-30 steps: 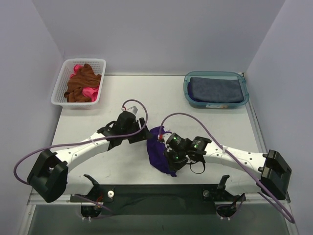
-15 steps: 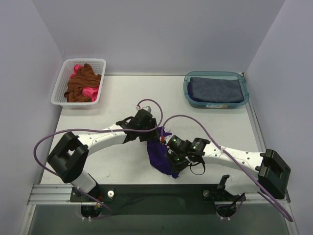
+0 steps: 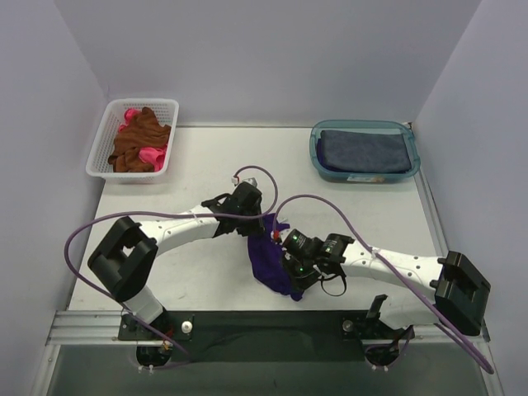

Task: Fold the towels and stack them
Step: Flatten out the crumpled towel

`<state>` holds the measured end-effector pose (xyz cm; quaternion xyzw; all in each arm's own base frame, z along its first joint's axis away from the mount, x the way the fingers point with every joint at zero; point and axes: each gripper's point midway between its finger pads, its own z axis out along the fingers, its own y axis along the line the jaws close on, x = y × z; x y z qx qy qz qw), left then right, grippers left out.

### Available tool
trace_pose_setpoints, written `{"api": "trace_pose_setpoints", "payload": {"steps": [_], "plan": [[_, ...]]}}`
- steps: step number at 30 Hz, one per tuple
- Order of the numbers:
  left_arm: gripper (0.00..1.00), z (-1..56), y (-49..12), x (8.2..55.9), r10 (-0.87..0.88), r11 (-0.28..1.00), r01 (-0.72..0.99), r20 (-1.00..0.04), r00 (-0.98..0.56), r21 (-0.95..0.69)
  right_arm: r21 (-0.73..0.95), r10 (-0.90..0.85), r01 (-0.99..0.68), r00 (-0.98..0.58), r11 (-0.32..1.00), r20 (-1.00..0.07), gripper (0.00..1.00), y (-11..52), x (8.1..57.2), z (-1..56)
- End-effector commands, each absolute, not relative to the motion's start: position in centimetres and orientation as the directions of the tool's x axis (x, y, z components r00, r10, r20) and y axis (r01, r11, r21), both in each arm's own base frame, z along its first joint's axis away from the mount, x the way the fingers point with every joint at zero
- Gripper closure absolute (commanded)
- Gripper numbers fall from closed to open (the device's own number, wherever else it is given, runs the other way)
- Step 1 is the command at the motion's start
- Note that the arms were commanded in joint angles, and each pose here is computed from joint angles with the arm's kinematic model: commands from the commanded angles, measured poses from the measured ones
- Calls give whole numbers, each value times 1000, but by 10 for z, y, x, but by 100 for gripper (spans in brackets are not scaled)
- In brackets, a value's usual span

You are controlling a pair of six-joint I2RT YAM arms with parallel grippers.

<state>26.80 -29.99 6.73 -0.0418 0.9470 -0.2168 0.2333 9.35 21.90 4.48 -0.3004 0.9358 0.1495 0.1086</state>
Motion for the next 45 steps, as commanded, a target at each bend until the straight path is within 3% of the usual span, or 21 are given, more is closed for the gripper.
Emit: {"api": "trace_pose_setpoints", "payload": {"steps": [1,3,6,13,18,19,21,22,24,25,27,29,34,38,45], "plan": [[72,70,-304,267,-168,902,35,-423,-891,-431,188,-529,-594,-793,782,-303,100,214,95,47],[88,71,-301,263,-163,902,37,-418,-894,-431,191,-528,-594,-792,781,-305,100,215,95,48],[100,77,-292,261,-173,904,31,-432,-885,-426,188,-527,-598,-787,779,-319,100,215,97,51],[100,136,-245,305,-254,896,11,-533,-807,-444,74,-479,-577,-737,814,-478,100,209,152,97],[100,216,-204,370,-328,884,7,-633,-701,-467,-114,-458,-504,-638,856,-619,100,185,250,174],[100,263,-195,395,-352,878,37,-695,-627,-478,-131,-399,-441,-597,888,-695,100,179,283,216],[100,283,-185,420,-360,882,26,-709,-606,-471,-240,-441,-399,-552,885,-708,100,167,326,242],[100,347,-182,437,-393,866,78,-768,-507,-494,-253,-394,-335,-474,908,-787,100,165,352,298],[100,373,-169,463,-415,860,68,-771,-483,-506,-342,-422,-253,-429,905,-799,100,148,392,332],[100,433,-163,466,-449,841,125,-809,-380,-526,-342,-390,-195,-341,919,-855,100,143,405,383],[100,461,-150,478,-471,838,125,-820,-323,-531,-368,-395,-146,-281,918,-875,100,138,424,418],[100,514,-138,468,-505,825,172,-838,-207,-539,-386,-398,-104,-165,917,-902,100,133,425,472],[100,572,-118,429,-520,825,237,-854,-36,-513,-409,-413,-114,-15,905,-911,100,130,408,517],[100,626,-103,361,-549,807,335,-826,125,-485,-383,-367,-193,116,903,-923,100,135,374,536],[100,658,-94,270,-557,787,434,-808,194,-438,-333,-256,-334,255,882,-933,100,125,284,557]]}}
